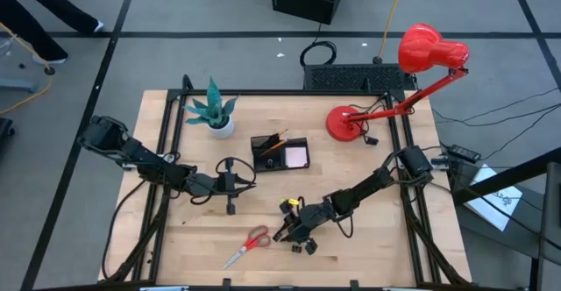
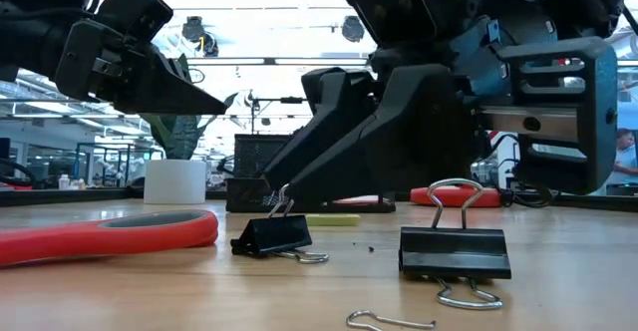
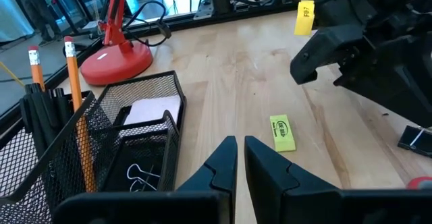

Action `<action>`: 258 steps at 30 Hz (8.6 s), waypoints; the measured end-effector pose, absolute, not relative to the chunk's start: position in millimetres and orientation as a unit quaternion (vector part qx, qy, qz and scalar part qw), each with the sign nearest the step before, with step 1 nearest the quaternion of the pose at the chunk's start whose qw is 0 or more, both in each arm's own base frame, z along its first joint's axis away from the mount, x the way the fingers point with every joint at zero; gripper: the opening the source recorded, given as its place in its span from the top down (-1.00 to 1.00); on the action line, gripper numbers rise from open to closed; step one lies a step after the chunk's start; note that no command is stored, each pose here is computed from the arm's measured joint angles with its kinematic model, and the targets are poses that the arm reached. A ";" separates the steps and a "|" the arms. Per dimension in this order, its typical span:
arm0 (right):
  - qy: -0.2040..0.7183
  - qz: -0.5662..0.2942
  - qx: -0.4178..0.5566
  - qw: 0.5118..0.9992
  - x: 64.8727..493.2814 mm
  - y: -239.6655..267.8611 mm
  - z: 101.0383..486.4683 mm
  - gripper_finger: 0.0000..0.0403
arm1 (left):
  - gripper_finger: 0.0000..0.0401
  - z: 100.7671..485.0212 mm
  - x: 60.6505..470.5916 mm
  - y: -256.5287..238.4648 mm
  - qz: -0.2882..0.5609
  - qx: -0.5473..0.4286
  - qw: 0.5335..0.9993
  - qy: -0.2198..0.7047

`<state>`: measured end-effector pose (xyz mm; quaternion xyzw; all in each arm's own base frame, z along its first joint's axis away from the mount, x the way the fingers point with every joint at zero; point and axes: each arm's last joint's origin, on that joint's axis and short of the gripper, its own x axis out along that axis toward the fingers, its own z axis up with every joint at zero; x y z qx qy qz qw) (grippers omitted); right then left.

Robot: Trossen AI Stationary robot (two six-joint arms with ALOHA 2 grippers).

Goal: Pick and place office supplies into organizer
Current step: Put the black binder clip into the black desk organizer

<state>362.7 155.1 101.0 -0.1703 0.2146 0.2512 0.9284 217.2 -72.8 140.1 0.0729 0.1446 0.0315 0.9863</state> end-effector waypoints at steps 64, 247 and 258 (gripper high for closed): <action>0.241 0.023 -0.235 0.941 385.2 -31.0 144.9 1.00 | 0.81 138.6 216.7 -72.7 0.032 0.068 0.985 0.152; 0.107 -0.008 -0.102 0.989 194.6 23.9 173.8 1.00 | -0.03 111.5 425.2 -171.4 -0.244 -0.008 0.938 0.247; 0.107 -0.008 -0.102 0.989 194.6 23.9 173.9 1.00 | -0.03 107.9 426.4 -172.9 -0.248 0.001 0.940 0.235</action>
